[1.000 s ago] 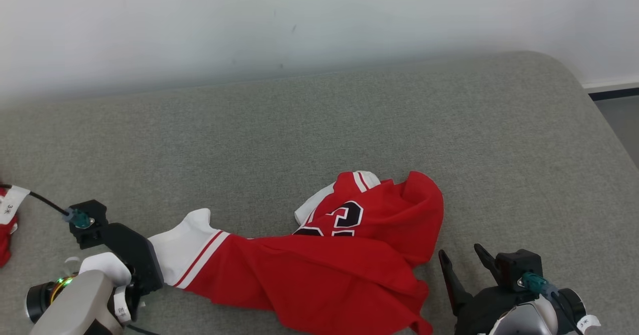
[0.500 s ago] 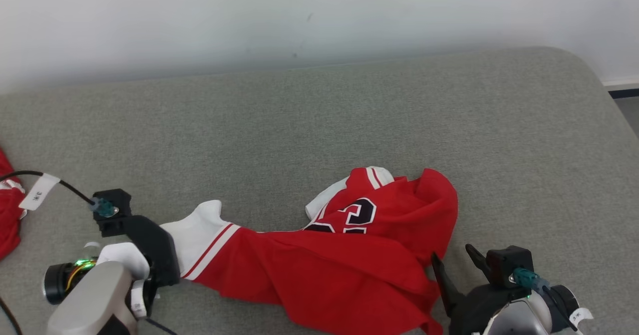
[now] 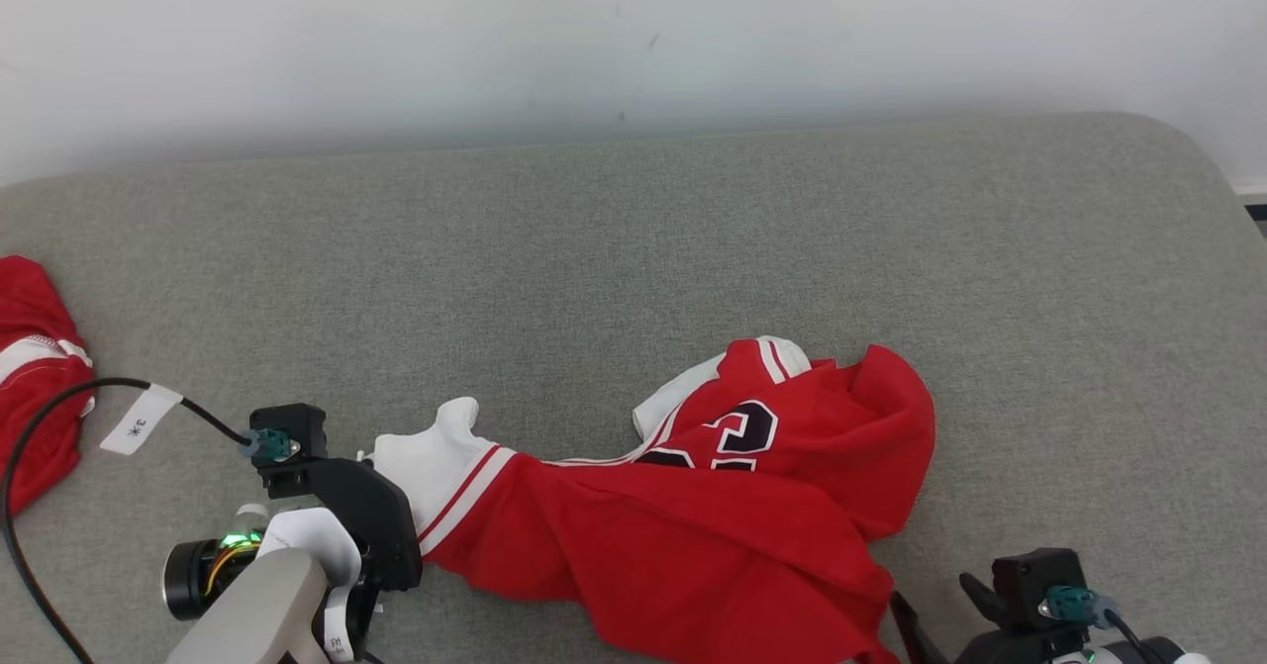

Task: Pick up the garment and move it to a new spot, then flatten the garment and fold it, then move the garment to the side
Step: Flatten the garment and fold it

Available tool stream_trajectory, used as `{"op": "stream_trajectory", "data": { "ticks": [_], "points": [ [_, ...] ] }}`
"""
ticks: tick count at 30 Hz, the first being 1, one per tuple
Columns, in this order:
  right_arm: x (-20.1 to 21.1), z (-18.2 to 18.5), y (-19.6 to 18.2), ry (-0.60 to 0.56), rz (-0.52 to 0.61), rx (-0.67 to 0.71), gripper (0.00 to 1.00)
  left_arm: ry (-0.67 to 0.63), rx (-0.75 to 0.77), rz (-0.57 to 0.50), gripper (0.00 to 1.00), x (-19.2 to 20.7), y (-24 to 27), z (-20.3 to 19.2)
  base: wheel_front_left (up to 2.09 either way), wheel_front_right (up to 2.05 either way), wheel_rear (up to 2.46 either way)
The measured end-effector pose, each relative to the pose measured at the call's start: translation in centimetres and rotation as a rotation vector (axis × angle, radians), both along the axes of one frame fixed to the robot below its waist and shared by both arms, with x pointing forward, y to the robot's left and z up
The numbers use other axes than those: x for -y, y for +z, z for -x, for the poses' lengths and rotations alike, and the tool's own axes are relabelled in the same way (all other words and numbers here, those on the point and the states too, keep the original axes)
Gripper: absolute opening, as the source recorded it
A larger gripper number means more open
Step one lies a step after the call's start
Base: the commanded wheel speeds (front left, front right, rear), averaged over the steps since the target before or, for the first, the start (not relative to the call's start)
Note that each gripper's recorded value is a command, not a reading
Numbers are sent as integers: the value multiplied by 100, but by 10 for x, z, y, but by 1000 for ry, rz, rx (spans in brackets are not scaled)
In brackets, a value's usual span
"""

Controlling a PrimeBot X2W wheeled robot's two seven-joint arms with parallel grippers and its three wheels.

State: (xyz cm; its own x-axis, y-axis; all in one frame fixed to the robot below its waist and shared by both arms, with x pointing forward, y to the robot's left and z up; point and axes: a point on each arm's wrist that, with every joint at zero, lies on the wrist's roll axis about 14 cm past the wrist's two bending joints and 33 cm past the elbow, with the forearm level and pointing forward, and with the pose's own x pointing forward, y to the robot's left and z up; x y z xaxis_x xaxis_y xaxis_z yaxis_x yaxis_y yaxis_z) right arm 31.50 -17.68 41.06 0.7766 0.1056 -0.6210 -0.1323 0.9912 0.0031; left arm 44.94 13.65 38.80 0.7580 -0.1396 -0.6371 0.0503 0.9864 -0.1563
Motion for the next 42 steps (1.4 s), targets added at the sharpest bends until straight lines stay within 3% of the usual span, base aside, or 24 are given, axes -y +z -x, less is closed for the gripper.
{"op": "stream_trajectory", "data": {
  "ticks": [19, 20, 21, 22, 23, 29, 32, 37, 42],
  "points": [
    [-17, -12, -44, 26, 16, -169, 100, 0, 13, 18, 0, 1, -1, -5, 0, 0, 0],
    [-18, -13, -45, 26, 15, -171, 87, 2, 19, 18, 0, 0, -1, -6, 0, 0, 0],
    [-19, -15, -46, 29, 14, -172, 46, 4, 22, 19, 0, 0, -1, -7, 0, 0, 0],
    [-20, -16, -47, 35, 14, -175, 34, 5, 27, 20, 0, -1, 0, -8, 0, 0, 0],
    [-22, -17, -47, 42, 14, -177, 3, 7, 35, 21, 0, -1, 1, -10, 0, 0, 0],
    [-26, -31, -38, 42, -8, -119, 0, 20, 117, 34, 0, -4, 14, -20, 0, 0, 0],
    [-23, -43, -17, 7, -58, -35, 0, 44, 234, 95, 0, -2, 40, -32, 0, 0, 0],
    [-4, -71, 59, -93, -225, 232, 0, 99, 542, 245, 0, -8, 119, -55, 0, 0, 0],
    [7, -87, 149, -79, -259, 492, 0, 122, 829, 408, 0, -12, 217, -63, 0, 0, 0]
  ]
}}
